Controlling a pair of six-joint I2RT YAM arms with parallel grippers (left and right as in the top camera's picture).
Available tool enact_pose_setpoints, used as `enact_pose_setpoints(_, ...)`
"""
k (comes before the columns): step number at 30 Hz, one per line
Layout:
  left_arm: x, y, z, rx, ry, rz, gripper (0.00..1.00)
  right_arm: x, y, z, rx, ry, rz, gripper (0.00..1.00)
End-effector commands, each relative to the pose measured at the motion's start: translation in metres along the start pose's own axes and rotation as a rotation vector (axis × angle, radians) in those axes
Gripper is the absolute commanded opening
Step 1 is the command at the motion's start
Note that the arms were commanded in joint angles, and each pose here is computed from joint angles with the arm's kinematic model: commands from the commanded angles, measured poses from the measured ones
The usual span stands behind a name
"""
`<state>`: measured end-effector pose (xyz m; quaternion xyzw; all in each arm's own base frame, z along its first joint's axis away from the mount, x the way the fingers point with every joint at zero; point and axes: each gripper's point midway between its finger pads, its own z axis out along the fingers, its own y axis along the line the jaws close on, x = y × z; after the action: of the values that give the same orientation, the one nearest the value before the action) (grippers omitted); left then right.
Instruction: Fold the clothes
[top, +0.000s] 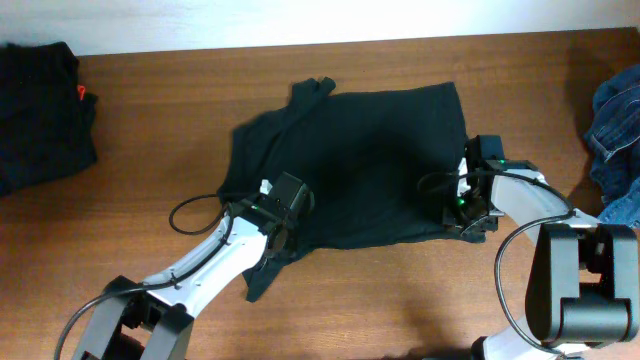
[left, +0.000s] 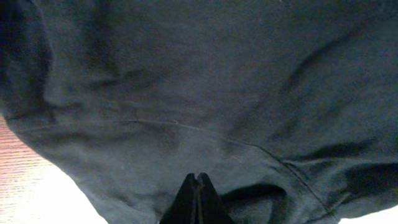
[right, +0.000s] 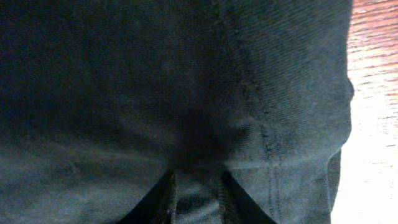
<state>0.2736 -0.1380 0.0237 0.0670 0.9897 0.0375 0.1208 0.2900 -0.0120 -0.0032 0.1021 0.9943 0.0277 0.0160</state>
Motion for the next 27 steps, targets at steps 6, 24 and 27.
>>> enact_pose_setpoints(6,0.009,-0.003,0.015,-0.016,0.059,0.002,0.01,0.01,0.006,0.008,-0.039,0.036,0.008,0.28)
enact_pose_setpoints(24,0.059,-0.068,-0.008,0.403,0.324,0.05,0.01,0.01,0.006,0.008,-0.039,0.036,0.008,0.28)
enact_pose_setpoints(27,0.062,-0.078,-0.014,0.471,0.342,0.075,0.01,0.01,0.006,0.008,-0.039,0.036,0.008,0.28)
